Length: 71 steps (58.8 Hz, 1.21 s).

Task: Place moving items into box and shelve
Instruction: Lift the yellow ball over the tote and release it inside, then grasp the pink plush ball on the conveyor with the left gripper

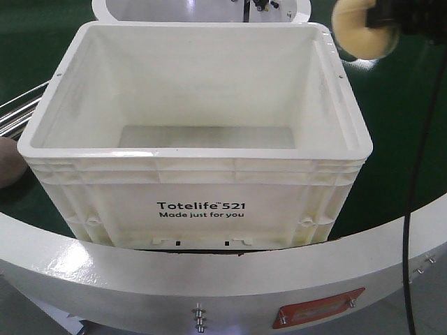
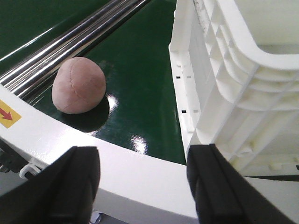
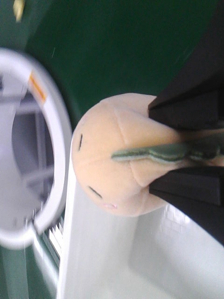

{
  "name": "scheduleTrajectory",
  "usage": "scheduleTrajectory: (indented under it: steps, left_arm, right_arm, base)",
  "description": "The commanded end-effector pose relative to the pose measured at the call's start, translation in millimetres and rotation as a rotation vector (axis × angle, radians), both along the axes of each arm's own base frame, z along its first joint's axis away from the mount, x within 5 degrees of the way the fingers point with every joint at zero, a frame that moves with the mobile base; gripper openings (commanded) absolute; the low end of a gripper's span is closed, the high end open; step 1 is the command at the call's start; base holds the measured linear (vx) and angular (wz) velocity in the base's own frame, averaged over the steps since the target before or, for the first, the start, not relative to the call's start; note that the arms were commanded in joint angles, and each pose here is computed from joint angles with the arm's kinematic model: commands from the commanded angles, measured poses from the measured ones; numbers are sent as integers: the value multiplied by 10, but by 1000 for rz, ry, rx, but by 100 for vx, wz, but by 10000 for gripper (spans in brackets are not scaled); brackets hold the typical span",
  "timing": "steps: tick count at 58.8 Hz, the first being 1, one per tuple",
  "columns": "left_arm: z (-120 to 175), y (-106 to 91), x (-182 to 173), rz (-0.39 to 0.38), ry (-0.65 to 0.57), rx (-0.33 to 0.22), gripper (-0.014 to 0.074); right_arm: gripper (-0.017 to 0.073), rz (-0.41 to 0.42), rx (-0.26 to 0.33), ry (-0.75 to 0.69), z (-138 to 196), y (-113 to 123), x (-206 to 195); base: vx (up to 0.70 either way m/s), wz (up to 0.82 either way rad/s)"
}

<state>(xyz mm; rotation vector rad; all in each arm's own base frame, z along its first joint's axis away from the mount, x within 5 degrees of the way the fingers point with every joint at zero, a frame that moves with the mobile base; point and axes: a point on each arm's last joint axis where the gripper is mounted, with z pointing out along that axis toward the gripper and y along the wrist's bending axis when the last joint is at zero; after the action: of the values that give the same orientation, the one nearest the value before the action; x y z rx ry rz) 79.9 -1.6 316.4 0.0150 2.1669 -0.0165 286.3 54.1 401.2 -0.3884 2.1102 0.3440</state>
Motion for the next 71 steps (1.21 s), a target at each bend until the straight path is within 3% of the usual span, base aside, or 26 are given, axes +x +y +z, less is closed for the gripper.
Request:
scheduleTrajectory:
  steps: [1, 12, 27, 36, 41, 47, 57, 63, 71]
  left_arm:
    - [137, -8, 38, -2, -85, -12, 517]
    - [137, -8, 38, -2, -85, -12, 517]
    - [142, -7, 40, -2, -91, -11, 517]
    - [150, -5, 45, -1, -101, -8, 517]
    - [164, -4, 52, 0, -118, -7, 517]
    - [166, 28, 75, 14, -98, 37, 519]
    - [289, 149, 312, 131, -20, 104, 524]
    - [383, 244, 540, 215, 14, 170, 524]
    - [391, 339, 906, 296, 170, 249, 524]
  right_arm:
    - [245, 118, 64, -130, 212, 232, -38]
    - [267, 275, 54, -104, -10, 718, 75]
    - [533, 336, 20, -64, -354, 1117, 261]
    - [639, 320, -36, -76, -358, 1083, 270]
    - [629, 284, -81, -81, -288, 1007, 212]
    - [598, 214, -138, -71, -154, 862, 75]
    - [561, 112, -275, -48, 31, 723, -268]
    - [557, 147, -313, -71, 73, 789, -485]
    - [557, 230, -288, -131, 123, 901, -732]
  base:
    - [0, 0]
    - [0, 0]
    - [0, 0]
    - [0, 0]
    - [0, 0]
    - [0, 0]
    - [0, 0]
    - [0, 0]
    - [0, 0]
